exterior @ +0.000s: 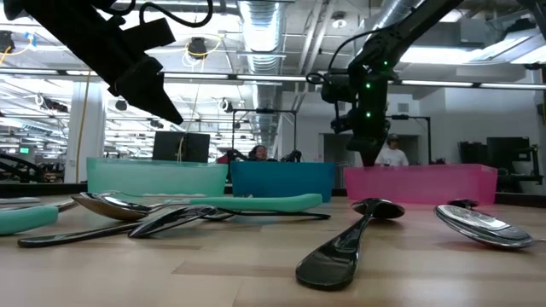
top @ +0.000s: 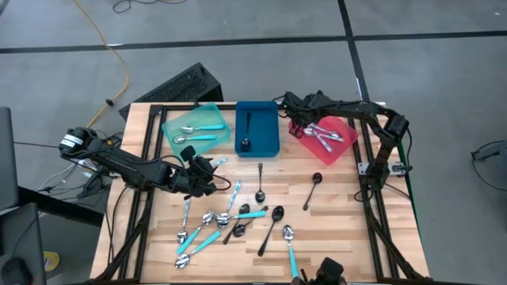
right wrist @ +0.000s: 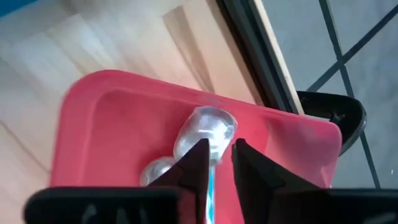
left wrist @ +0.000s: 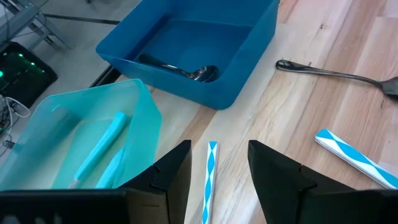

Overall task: Sort silverware by color (type)
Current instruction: Put the white patterned spoon into the pink bin, then put the blue spoon into the light blue bin

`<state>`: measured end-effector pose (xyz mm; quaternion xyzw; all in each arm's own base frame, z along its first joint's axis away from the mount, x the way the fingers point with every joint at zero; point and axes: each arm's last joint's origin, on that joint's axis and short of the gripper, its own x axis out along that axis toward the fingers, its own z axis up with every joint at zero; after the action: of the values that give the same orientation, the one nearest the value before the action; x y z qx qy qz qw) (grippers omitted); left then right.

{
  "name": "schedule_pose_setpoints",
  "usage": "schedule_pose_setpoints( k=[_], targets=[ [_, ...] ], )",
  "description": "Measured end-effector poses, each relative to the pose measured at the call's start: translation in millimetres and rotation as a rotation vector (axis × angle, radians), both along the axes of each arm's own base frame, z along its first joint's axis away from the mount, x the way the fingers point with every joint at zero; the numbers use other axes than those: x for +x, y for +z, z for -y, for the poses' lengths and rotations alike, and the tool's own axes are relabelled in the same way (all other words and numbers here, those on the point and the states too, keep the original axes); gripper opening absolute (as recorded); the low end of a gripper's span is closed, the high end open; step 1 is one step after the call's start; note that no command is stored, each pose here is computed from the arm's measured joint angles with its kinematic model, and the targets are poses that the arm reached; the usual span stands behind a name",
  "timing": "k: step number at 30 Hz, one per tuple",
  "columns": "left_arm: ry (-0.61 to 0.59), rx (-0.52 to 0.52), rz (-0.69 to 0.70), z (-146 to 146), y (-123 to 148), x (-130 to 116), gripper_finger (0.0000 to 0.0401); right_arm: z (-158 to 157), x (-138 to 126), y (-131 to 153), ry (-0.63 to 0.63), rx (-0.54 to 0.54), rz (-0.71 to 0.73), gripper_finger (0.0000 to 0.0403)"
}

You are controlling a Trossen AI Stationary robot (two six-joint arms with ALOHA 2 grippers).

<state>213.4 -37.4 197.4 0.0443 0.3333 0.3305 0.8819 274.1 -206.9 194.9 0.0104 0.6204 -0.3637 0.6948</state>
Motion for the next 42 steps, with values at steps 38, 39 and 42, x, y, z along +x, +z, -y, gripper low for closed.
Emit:
schedule_pose_setpoints(
  k=[38,39,42],
  targets=[
    [-0.214,-0.075,0.023,7,6,12,0.0147,-179,91,130,0.476,0.268,0.335,0.0198],
    [-0.228,-0.081,0.025,8,6,12,0.0147,-192,91,129,0.495,0.283,0.324,0.0198],
    [-0.254,-0.093,0.034,9,7,14,0.0147,-231,90,126,0.559,0.314,0.306,0.0198]
  ],
)
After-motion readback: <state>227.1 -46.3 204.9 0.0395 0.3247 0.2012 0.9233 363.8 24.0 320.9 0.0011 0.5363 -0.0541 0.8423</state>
